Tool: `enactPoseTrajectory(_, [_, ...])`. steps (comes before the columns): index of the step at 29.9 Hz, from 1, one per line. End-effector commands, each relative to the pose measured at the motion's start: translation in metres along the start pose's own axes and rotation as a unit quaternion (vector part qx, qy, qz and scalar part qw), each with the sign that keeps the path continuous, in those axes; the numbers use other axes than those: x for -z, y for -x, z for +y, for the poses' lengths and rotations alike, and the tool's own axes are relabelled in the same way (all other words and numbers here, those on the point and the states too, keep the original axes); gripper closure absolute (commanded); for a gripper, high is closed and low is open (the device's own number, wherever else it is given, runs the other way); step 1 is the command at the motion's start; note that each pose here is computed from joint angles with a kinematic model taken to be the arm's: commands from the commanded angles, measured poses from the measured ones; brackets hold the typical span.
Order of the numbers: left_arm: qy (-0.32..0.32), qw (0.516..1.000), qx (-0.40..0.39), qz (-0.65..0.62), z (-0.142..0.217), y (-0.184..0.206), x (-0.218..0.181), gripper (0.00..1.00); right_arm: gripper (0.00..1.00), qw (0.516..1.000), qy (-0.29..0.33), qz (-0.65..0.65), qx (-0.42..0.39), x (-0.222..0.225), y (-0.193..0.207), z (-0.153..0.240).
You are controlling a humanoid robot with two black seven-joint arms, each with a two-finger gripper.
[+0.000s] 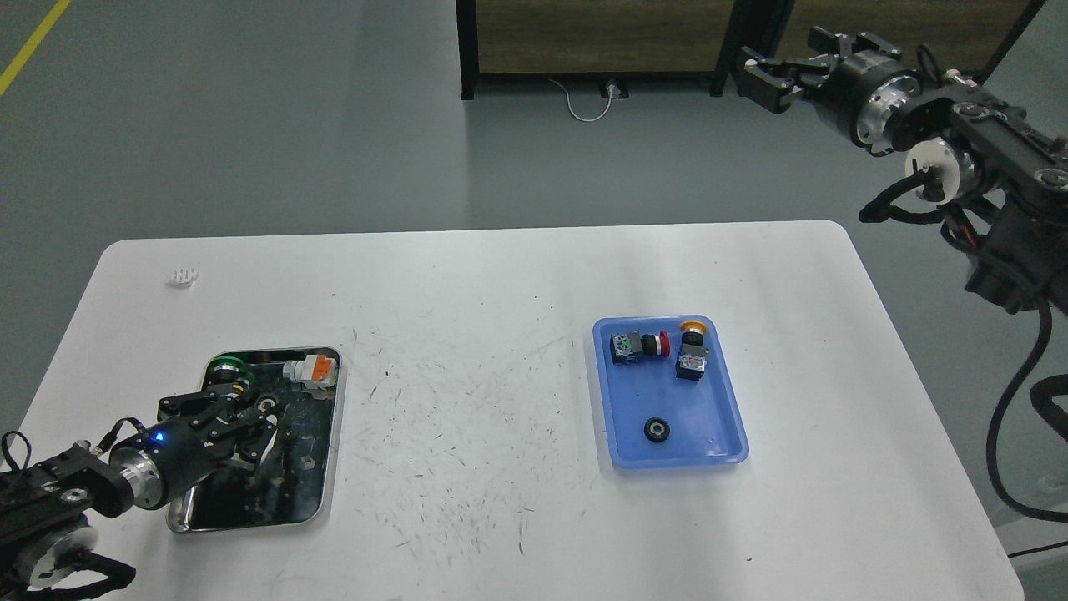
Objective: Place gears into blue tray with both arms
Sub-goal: 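Grasp the second black gear on the circuit board with the left gripper, then carry the gear with the left gripper and set it on the table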
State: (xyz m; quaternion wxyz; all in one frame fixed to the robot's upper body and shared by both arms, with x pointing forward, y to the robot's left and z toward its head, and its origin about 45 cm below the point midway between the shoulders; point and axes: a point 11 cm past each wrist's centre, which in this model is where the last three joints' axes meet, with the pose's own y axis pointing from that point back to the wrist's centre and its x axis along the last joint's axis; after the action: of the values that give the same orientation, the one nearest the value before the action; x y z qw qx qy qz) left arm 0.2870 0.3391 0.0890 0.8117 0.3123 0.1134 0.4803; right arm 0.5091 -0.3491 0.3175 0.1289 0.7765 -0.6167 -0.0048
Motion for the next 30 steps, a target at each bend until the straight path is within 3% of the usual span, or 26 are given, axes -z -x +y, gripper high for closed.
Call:
enactPoseTrajectory(1, [0.009,0.999,0.025,-0.033,-0.003,0.008,-0.024,0.67,0.06,1.0,0.002,0.001,-0.003,-0.001,-0.003,0.001])
enactPoseTrajectory(8, [0.023,0.991,0.096,-0.095,-0.013,0.043,-0.071,0.67,0.05,1.0,0.002,0.005,-0.012,0.0,-0.014,0.006])
enactPoseTrajectory(16, [0.044,0.963,0.201,-0.173,-0.043,0.118,-0.113,0.67,0.05,1.0,0.006,0.006,-0.021,-0.003,-0.022,0.01])
enactPoseTrajectory(23, [0.049,0.939,0.274,-0.202,-0.071,0.203,-0.12,0.67,0.05,0.999,0.017,0.017,-0.025,-0.008,-0.025,0.01])
enactPoseTrajectory(30, [0.038,0.941,0.262,-0.21,-0.1,0.222,-0.115,0.67,0.05,0.999,0.018,0.017,-0.026,-0.009,-0.026,0.011])
